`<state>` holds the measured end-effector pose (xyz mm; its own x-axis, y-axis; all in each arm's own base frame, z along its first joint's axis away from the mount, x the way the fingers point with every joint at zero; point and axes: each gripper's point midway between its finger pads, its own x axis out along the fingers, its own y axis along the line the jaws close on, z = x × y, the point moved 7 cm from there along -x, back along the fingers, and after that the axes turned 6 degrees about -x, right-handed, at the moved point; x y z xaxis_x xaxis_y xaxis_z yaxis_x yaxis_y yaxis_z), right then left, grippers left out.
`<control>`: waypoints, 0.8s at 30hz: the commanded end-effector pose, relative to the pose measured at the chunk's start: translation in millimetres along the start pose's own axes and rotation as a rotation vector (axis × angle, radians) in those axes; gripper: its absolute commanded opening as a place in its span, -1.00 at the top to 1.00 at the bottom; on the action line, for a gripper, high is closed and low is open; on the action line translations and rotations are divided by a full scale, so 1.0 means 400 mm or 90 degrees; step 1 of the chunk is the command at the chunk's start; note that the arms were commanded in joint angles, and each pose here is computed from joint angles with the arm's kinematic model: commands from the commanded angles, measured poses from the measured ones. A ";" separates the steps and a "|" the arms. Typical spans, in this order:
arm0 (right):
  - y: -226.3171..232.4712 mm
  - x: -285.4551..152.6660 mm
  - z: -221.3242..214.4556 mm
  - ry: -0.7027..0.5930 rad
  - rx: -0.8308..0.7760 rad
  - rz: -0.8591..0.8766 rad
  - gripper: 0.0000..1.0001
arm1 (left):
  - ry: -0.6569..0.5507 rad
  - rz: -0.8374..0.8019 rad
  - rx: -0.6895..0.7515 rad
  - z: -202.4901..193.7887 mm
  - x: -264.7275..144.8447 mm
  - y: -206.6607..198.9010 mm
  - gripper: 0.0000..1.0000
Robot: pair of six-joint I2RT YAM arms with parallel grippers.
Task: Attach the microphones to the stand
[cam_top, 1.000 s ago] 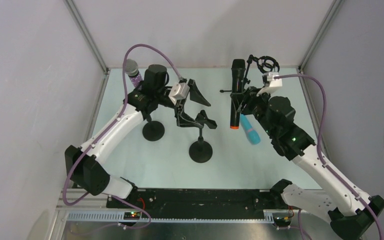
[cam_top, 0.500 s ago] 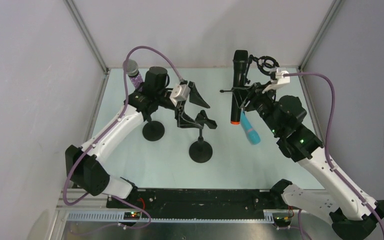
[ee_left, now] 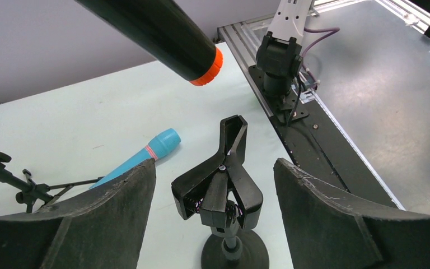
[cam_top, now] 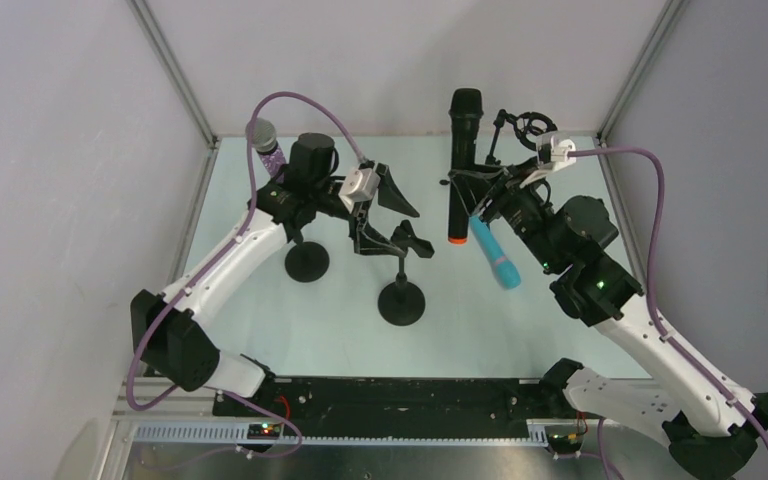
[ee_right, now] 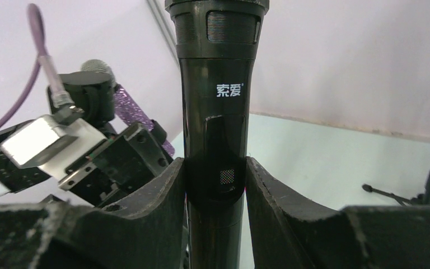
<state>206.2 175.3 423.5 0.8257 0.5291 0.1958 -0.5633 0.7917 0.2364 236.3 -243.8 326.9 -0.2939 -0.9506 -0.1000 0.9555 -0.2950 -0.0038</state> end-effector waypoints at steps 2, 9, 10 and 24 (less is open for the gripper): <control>0.043 -0.003 0.116 -0.108 -0.003 0.054 1.00 | -0.001 0.000 0.001 -0.011 -0.003 0.007 -0.57; 0.044 -0.004 0.112 -0.102 0.001 0.055 1.00 | 0.010 0.016 0.021 -0.028 -0.004 0.008 -0.23; 0.045 -0.003 0.111 -0.101 0.002 0.056 1.00 | 0.011 0.017 0.023 -0.029 -0.004 0.003 -0.22; 0.060 0.024 0.093 -0.102 -0.001 0.063 1.00 | 0.043 0.074 0.068 -0.038 -0.020 -0.054 0.46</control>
<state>207.2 194.6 427.8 0.7825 0.5805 0.2253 -0.6209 0.7551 0.2107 222.2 -231.7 310.6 -0.2097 -0.9671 -0.1442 0.9725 -0.2216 0.0722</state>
